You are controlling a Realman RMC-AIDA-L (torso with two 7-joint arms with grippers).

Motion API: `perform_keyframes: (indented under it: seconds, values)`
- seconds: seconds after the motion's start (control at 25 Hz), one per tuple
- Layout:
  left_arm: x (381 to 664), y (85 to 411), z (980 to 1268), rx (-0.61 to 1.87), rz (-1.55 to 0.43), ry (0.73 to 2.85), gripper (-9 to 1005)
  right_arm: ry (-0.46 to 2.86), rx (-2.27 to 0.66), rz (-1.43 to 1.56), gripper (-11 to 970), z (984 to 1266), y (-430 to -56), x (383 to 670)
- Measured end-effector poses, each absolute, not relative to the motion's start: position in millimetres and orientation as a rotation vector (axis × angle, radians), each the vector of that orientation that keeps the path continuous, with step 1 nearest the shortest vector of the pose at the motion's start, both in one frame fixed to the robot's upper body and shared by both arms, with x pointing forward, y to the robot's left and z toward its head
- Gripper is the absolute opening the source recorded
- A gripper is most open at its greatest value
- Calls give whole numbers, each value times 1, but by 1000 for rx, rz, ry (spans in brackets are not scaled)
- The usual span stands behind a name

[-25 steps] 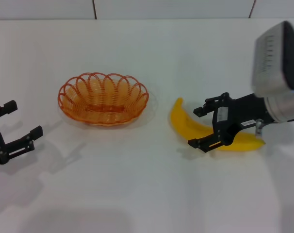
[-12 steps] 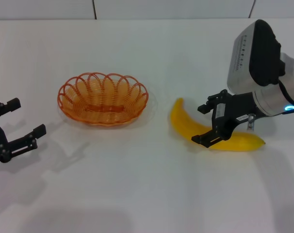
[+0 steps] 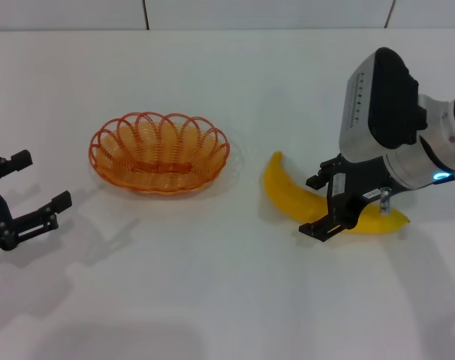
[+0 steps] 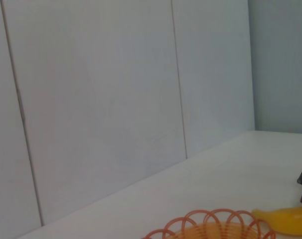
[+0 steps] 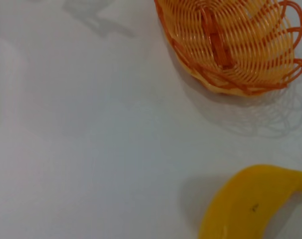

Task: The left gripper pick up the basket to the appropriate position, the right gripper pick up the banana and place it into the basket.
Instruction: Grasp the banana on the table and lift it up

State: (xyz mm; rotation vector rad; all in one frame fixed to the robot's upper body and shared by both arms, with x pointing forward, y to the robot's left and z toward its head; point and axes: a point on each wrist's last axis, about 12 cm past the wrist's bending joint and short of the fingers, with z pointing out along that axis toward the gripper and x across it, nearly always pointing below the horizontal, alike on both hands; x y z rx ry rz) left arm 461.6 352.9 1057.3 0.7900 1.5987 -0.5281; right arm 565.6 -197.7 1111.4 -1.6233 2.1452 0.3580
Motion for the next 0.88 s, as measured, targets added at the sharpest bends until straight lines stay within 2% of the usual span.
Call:
perform_keyframes:
  seconds: [0.88]
  values:
    - [462, 352, 1058, 802, -524, 1591, 907, 2171, -1638, 352, 739, 1106, -194, 574]
